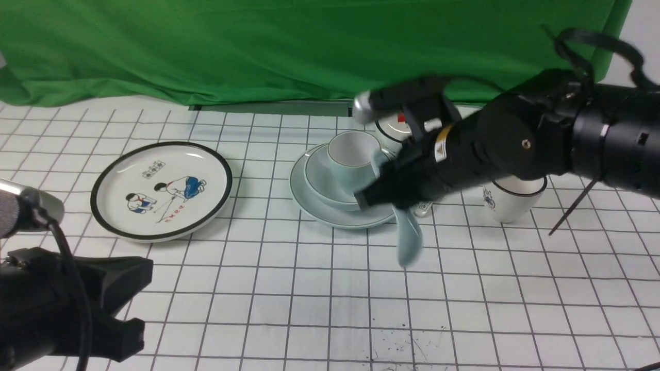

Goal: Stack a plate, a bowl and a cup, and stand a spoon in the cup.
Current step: Use the right arm to put the blue soup spoon into the blue teacup in the middle

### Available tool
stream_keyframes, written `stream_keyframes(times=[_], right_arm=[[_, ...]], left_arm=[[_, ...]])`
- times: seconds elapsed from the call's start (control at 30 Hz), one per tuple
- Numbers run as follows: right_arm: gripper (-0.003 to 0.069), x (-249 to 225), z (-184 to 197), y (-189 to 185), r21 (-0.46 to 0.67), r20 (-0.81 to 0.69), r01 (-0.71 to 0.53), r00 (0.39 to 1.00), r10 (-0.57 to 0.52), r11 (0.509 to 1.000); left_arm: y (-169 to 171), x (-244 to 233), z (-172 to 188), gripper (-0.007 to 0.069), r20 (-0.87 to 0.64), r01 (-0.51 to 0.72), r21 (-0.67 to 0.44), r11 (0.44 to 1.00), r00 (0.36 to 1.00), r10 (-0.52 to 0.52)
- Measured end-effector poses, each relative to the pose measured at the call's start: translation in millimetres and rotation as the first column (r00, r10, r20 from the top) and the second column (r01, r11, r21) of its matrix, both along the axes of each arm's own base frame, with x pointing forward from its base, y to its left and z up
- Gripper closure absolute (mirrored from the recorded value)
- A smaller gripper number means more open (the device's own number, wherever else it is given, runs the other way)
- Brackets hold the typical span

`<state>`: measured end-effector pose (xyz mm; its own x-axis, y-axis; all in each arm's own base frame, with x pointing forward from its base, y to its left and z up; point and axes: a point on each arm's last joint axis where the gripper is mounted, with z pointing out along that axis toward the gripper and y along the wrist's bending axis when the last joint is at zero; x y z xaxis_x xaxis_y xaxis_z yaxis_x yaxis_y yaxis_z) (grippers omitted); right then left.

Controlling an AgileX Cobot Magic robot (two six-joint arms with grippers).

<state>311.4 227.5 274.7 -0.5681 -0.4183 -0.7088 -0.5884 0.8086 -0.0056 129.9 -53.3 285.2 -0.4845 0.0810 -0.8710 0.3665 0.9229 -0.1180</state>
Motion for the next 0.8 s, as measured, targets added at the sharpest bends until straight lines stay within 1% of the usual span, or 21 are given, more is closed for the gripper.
stream_keyframes(times=[0.03, 0.07, 0.1, 0.13, 0.17, 0.2, 0.27, 0.37, 0.47, 0.63, 0.7, 0.8], right_arm=[[0.0492, 9.3, 12.1, 7.1, 0.068, 0.175, -0.047, 0.984, 0.034, 0.997], [0.0492, 15.0, 16.3, 11.3, 0.089, 0.256, -0.056, 0.966, 0.031, 0.994], [0.0492, 20.3, 16.3, 15.0, 0.118, 0.335, -0.091, 0.941, 0.046, 0.989], [0.0492, 29.0, 12.6, 19.5, 0.132, 0.416, -0.113, 0.908, 0.048, 0.985], [0.0492, 30.2, 10.3, 19.9, 0.129, 0.412, -0.111, 0.91, 0.049, 0.985], [0.0492, 41.4, 1.0, 26.5, 0.126, 0.494, -0.137, 0.868, 0.058, 0.983], [0.0492, 54.5, -15.7, 31.1, 0.098, 0.525, -0.144, 0.848, 0.071, 0.985], [0.0492, 71.2, -37.0, 35.1, 0.05, 0.533, -0.144, 0.84, 0.096, 0.988], [0.0492, 82.5, -46.4, 34.3, 0.029, 0.538, -0.136, 0.837, 0.099, 0.99], [0.0492, 90.0, -47.8, 29.0, 0.036, 0.538, -0.117, 0.839, 0.079, 0.992], [0.0492, 90.7, -47.4, 28.4, 0.055, 0.526, -0.107, 0.848, 0.062, 0.993], [0.0492, 90.4, -50.7, 28.1, 0.053, 0.494, -0.099, 0.867, 0.06, 0.994]], left_arm=[[0.1, 0.4, 0.6, 0.0656, 0.008, -0.001, 0.0, 1.0, 1.0, 0.001], [0.1, 0.6, 0.9, 0.0656, 0.012, -0.002, -0.001, 1.0, 1.0, 0.002], [0.1, 0.7, 1.1, 0.0656, 0.017, 0.0, 0.002, 1.0, 1.0, 0.0], [0.2, 1.0, 1.5, 0.0656, 0.022, -0.001, 0.002, 1.0, 1.0, 0.001], [0.2, 1.0, 1.6, 0.0656, 0.023, -0.001, 0.002, 1.0, 1.0, 0.001], [0.2, 1.3, 1.9, 0.0656, 0.029, -0.001, 0.003, 1.0, 1.0, 0.001], [0.3, 1.6, 2.5, 0.0656, 0.039, 0.001, 0.008, 1.0, 0.999, -0.001], [0.5, 2.0, 3.0, 0.0656, 0.055, 0.007, 0.027, 1.0, 0.998, -0.009], [0.9, 2.2, 2.6, 0.0656, 0.065, 0.013, 0.047, 0.999, 0.998, -0.016], [1.9, 2.4, 0.3, 0.0656, 0.074, 0.016, 0.078, 0.997, 0.997, -0.021], [2.1, 2.5, 0.2, 0.0656, 0.076, 0.014, 0.084, 0.996, 0.997, -0.02], [2.1, 2.5, 0.2, 0.0656, 0.076, 0.016, 0.085, 0.996, 0.997, -0.023]])
